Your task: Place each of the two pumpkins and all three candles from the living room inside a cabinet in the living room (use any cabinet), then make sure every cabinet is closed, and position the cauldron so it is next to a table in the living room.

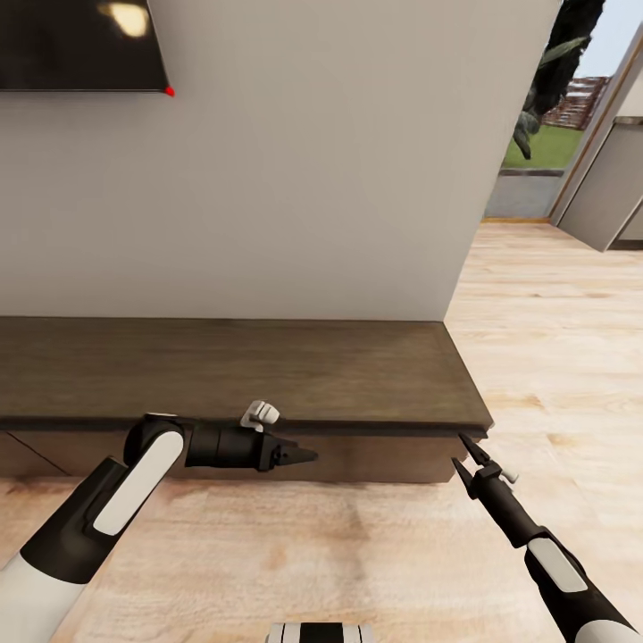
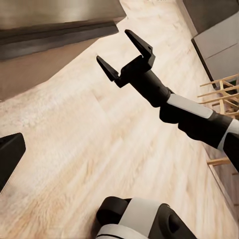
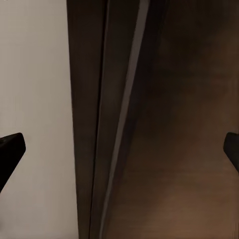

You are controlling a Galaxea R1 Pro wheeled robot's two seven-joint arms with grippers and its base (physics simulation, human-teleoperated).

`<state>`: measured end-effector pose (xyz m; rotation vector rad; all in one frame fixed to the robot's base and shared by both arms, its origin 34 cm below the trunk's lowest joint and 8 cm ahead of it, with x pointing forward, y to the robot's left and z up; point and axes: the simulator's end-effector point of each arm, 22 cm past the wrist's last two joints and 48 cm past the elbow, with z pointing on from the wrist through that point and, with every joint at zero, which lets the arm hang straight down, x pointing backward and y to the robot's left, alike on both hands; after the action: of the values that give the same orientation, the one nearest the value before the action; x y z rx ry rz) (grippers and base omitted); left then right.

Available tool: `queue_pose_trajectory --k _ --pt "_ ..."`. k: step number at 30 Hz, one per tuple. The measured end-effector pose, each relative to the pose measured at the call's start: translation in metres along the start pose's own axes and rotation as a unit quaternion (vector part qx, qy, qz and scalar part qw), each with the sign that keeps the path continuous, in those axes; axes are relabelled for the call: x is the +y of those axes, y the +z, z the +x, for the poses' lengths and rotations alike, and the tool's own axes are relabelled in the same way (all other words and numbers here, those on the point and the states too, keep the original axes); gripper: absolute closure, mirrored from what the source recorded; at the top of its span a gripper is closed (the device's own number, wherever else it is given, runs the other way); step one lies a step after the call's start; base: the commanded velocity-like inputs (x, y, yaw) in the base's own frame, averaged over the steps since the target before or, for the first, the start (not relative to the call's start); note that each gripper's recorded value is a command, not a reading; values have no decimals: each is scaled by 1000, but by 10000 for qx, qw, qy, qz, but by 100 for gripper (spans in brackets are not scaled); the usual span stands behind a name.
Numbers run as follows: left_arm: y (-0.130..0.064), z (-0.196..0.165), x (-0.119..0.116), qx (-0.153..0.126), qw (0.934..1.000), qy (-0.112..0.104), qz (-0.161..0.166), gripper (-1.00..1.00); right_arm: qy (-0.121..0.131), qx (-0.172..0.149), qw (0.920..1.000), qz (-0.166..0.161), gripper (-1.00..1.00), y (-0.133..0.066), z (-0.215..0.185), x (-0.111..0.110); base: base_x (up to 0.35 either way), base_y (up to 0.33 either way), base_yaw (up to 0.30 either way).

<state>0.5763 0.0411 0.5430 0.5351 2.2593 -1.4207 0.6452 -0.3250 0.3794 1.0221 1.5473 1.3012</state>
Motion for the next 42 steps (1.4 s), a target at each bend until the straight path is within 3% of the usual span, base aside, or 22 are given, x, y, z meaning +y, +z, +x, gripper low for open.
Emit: queue_pose_trajectory --k 23,42 --pt "-1 0 0 3 10000 3 -4 -100 -17 3 9999 -169 -100 -1 -1 7 30 0 0" --pt "6 9 4 117 9999 -32 13 -100 -41 13 10000 -85 -100 -4 -4 -1 40 0 0"
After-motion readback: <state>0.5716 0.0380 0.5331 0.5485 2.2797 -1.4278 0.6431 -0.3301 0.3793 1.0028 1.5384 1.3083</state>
